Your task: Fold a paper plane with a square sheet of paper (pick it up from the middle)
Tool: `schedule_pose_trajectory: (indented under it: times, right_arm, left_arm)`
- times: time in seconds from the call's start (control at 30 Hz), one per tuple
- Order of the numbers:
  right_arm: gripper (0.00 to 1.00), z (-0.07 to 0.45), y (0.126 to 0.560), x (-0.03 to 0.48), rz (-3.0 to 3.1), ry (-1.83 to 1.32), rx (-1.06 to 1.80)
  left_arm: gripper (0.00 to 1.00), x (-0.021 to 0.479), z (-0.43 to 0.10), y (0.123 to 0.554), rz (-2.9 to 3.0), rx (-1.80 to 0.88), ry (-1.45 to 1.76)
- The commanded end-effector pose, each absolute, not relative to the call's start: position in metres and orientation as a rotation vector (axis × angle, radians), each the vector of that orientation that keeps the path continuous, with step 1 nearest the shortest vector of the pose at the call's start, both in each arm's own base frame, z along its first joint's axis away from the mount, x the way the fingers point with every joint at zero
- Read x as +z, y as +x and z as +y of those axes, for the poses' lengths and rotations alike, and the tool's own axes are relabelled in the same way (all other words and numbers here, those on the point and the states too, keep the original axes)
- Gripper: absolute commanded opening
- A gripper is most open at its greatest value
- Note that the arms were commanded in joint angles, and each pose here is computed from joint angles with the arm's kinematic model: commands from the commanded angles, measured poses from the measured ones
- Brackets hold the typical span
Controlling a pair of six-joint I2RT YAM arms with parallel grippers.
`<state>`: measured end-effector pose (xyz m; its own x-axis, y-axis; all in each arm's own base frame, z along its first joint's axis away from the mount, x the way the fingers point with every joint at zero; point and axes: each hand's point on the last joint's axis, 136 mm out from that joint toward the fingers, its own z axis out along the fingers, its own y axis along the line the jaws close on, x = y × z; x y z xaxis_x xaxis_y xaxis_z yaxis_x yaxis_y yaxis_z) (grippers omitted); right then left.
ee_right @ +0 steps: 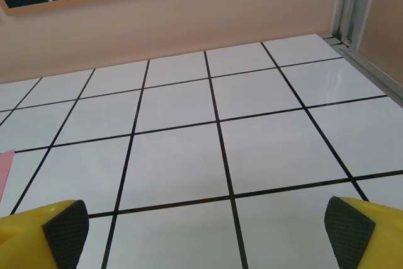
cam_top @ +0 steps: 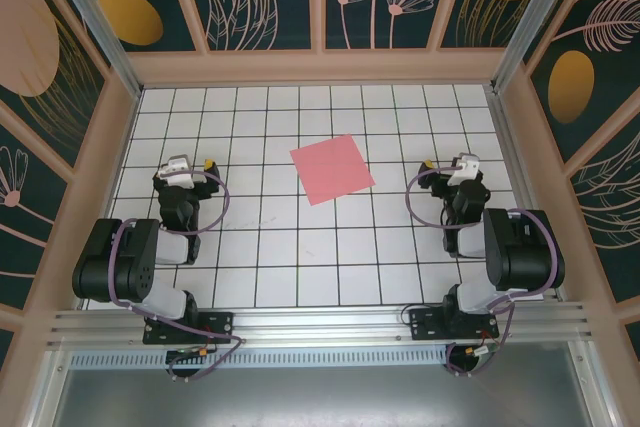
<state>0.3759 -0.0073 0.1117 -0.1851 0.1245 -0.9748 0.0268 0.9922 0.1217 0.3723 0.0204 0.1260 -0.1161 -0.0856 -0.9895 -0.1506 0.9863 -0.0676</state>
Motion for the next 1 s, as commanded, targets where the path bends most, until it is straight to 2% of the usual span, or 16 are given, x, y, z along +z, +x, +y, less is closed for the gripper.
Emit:
schedule_pose_trajectory:
  times: [0.0,0.8,0.97]
  right_arm:
    - [0.99,-0.008,0.378,0.121,1.719,0.095,0.085]
    - [0.99,-0.008,0.378,0.12,1.718,0.095,0.085]
    - [0.99,-0.004,0.384,0.14,1.746,0.094,0.029]
  left_arm:
    - [0.98,0.137,0.02,0.376,1.649,0.055,-0.162]
    - [0.98,0.139,0.02,0.374,1.639,0.056,-0.164]
    - [0.99,0.153,0.033,0.373,1.637,0.093,-0.244]
